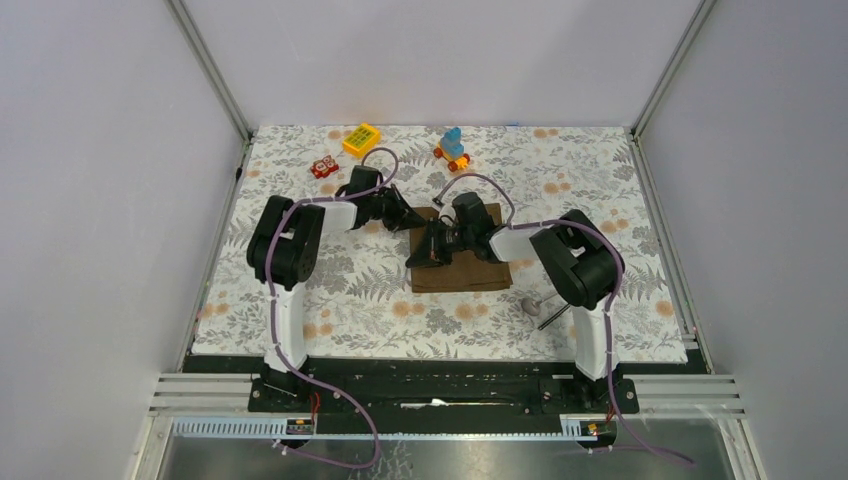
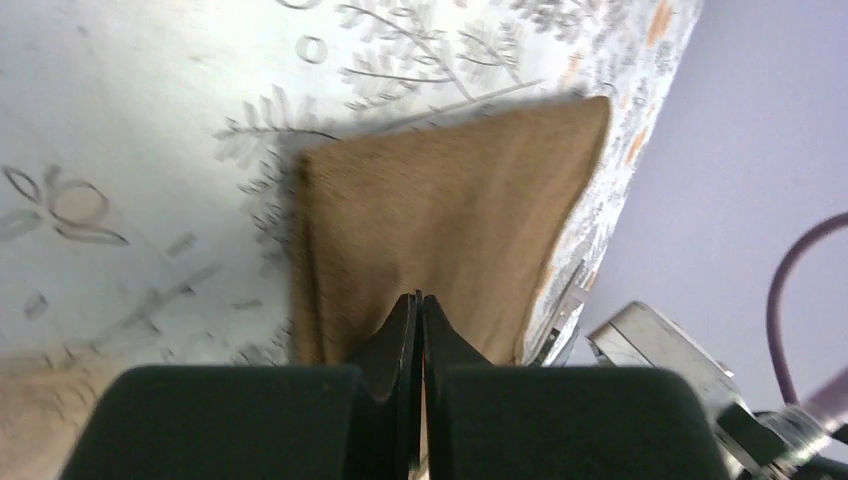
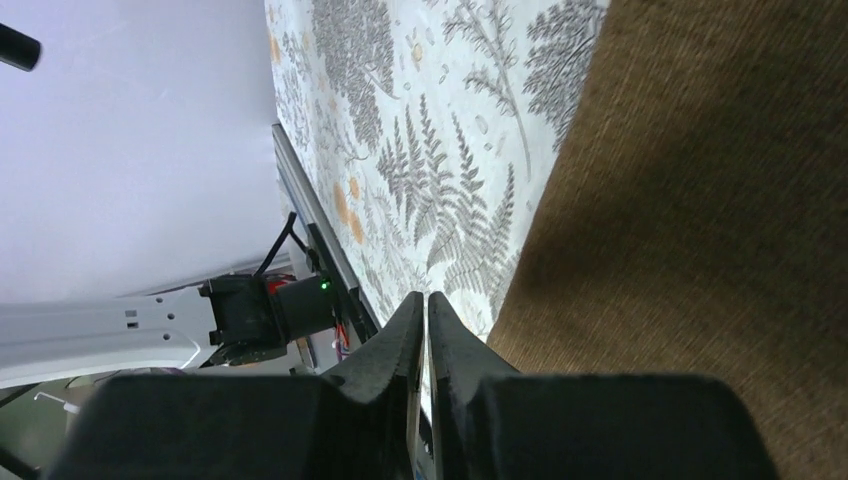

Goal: Fold the napkin into a case and place the utensils inside
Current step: Smooth out the square-folded napkin at the center of the board, then pick up the top corner of the square-folded napkin from the center of the board.

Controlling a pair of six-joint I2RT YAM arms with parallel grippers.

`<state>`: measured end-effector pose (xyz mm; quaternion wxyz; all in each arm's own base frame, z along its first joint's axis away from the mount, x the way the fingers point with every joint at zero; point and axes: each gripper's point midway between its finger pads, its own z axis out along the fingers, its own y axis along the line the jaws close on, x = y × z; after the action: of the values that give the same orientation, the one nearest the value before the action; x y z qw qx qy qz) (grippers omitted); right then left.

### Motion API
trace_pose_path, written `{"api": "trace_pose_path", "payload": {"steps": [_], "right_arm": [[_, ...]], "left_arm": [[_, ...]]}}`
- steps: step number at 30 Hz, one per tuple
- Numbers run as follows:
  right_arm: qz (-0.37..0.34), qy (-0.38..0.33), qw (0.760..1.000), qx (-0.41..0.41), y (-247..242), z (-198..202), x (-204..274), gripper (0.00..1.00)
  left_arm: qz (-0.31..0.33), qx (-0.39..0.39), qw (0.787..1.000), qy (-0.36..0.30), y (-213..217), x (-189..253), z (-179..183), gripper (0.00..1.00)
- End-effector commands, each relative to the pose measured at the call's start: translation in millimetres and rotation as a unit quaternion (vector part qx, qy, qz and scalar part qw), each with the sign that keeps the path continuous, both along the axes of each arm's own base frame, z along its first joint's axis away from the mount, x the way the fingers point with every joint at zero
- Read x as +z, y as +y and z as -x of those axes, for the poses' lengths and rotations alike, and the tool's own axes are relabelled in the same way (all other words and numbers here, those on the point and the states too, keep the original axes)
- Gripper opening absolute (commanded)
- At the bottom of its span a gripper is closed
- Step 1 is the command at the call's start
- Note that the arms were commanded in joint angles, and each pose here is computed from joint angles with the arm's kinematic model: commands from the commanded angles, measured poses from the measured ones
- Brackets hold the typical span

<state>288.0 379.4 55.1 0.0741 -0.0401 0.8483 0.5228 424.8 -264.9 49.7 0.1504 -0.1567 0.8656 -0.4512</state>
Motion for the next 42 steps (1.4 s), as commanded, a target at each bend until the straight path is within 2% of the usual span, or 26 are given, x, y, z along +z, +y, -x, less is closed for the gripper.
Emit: {"api": "trace_pose_path", "payload": {"steps": [1,5,9,16,18,20,22,24,25,27,29,32,36,42], "right_arm": [[-0.024,-0.012,1.000,0.010,13,-8,0,0.11],[-0.006,0.005,1.000,0.012,6,3,-20,0.11],[0.021,0.031,0.999,0.031,-3,40,-40,0.13],[0.058,0.039,0.997,0.042,-43,106,-17,0.21],[0.095,0.016,0.995,0.034,-62,110,-6,0.29],[0.146,-0.011,0.989,-0.001,-89,101,3,0.41],[0.196,-0.006,0.979,-0.057,-129,87,7,0.53],[0.249,0.006,0.960,-0.128,-175,68,9,0.63],[0.263,0.016,0.951,-0.163,-197,58,10,0.64],[0.269,0.033,0.943,-0.194,-221,50,12,0.64],[0.256,0.055,0.942,-0.211,-235,44,9,0.61],[0.214,0.081,0.948,-0.221,-242,33,3,0.51],[0.200,0.079,0.953,-0.215,-241,24,-3,0.50],[0.205,0.072,0.953,-0.213,-244,17,-14,0.46]], "left_arm": [[0.012,-0.011,1.000,-0.013,-8,-4,-15,0.00],[-0.017,-0.002,1.000,0.025,1,-32,-6,0.00],[-0.028,0.004,0.999,0.040,7,-44,0,0.00],[-0.040,-0.008,0.999,0.029,9,-36,2,0.00],[-0.038,-0.014,0.999,0.015,9,-23,2,0.00],[-0.034,-0.021,0.999,-0.012,8,-2,2,0.06],[-0.028,-0.029,0.999,-0.027,8,22,8,0.17],[-0.021,-0.040,0.998,-0.051,8,47,16,0.28],[-0.020,-0.043,0.997,-0.061,8,57,20,0.34],[-0.018,-0.051,0.996,-0.073,8,72,33,0.43],[-0.014,-0.064,0.995,-0.077,5,78,50,0.46],[-0.013,-0.100,0.993,-0.067,-10,70,83,0.43],[-0.021,-0.136,0.989,-0.045,-27,45,124,0.39],[-0.052,-0.141,0.988,-0.025,-21,16,153,0.36]]}}
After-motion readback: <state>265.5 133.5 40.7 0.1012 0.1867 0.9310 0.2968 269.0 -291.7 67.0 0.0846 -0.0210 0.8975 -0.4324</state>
